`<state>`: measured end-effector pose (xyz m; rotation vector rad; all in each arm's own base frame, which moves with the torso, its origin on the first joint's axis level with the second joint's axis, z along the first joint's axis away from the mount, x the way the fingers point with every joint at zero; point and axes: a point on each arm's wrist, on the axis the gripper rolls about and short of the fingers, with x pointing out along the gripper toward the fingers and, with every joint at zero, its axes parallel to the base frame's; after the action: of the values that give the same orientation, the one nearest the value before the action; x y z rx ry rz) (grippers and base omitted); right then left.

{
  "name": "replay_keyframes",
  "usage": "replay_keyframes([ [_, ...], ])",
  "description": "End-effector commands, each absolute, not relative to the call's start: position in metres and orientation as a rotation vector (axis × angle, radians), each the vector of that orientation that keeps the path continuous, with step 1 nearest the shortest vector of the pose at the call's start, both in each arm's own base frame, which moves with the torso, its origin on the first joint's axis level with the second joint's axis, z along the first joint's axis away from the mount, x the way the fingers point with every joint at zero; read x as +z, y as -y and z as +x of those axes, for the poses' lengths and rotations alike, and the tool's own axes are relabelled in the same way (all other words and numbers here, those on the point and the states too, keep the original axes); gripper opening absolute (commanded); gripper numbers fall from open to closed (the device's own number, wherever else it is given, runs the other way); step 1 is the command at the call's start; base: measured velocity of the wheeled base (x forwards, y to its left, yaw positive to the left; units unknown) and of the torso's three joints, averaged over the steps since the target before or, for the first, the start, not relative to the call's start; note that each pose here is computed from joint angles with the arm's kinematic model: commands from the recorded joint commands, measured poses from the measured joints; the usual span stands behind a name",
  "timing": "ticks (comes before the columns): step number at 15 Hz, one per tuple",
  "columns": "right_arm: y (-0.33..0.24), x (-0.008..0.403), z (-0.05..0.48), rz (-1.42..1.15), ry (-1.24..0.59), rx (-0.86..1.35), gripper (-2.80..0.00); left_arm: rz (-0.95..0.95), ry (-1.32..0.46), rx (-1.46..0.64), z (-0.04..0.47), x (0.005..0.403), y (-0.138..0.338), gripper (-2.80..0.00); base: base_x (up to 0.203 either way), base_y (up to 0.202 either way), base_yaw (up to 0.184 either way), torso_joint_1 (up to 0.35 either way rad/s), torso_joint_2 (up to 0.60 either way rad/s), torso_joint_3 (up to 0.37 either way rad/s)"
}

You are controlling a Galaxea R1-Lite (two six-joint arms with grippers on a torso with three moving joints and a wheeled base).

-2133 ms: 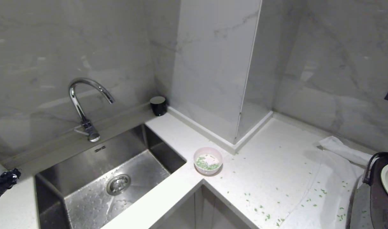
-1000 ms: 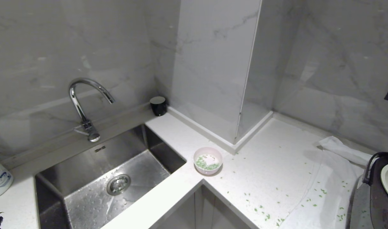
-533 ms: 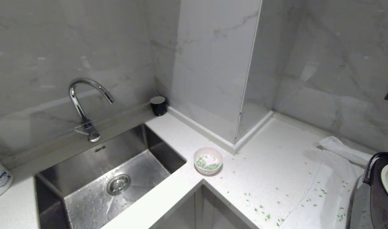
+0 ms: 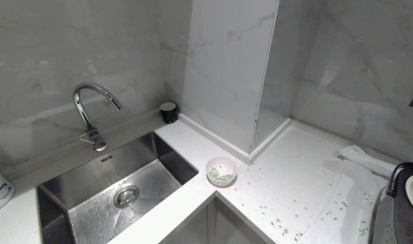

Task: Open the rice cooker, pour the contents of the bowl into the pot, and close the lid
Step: Pour the water from the bowl into the rice cooker

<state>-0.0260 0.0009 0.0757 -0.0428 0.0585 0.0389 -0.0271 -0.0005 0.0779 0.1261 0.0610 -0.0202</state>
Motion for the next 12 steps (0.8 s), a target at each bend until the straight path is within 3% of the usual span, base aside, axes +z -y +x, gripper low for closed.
replay_keyframes([
  [1,-0.0009,0.0756,-0.0259,-0.043,-0.06,0.04,-2.8,0.105,-0.074,-0.029,-0.0269,0.076,0.0006,-2.8,0.0,0.0,0.0,0.0,0.0,0.0],
  [6,-0.0009,0.0755,-0.0258,-0.045,-0.059,0.038,-2.8,0.1,-0.071,-0.024,-0.027,0.0761,0.0005,-2.8,-0.012,0.0,0.0,0.002,0.0,0.0],
  [12,-0.0009,0.0755,-0.0258,-0.043,-0.059,0.04,-2.8,0.096,-0.073,-0.024,-0.0269,0.0762,0.0005,-2.8,-0.185,0.0,-0.002,0.004,0.0,0.001],
])
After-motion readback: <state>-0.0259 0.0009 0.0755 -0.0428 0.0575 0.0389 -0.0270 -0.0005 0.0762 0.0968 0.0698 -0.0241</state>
